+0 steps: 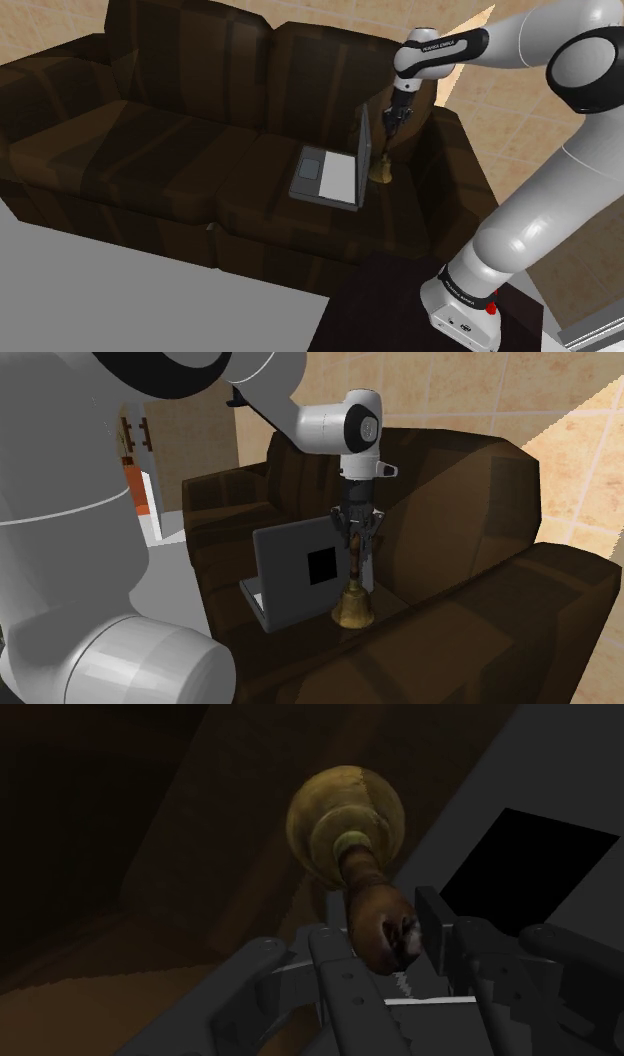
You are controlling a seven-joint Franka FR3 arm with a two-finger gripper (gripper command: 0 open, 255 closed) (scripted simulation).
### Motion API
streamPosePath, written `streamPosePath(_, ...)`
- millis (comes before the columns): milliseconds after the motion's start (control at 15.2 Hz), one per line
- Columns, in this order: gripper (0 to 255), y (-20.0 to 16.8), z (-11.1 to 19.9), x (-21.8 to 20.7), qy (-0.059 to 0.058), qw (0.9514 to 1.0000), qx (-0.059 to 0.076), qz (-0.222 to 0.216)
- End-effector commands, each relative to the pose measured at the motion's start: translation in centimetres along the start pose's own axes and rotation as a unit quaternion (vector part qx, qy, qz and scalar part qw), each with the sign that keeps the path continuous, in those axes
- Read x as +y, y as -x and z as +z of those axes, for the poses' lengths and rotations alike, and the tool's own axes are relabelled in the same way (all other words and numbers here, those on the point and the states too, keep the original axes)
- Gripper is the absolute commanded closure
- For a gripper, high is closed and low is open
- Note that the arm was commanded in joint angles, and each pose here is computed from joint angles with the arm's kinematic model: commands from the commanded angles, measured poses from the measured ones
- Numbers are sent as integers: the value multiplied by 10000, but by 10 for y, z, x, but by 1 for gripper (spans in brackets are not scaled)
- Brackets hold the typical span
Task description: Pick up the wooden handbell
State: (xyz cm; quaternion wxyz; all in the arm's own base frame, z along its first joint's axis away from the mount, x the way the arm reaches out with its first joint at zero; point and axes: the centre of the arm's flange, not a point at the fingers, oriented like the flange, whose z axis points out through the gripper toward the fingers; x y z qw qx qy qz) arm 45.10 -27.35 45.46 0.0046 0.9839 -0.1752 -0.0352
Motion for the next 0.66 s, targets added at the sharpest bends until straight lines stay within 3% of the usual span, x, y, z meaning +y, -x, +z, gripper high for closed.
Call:
streamPosePath(0,255,0,-11,0,0,10000,0,0)
streamPosePath(594,255,3,-48,1,0,10000,0,0)
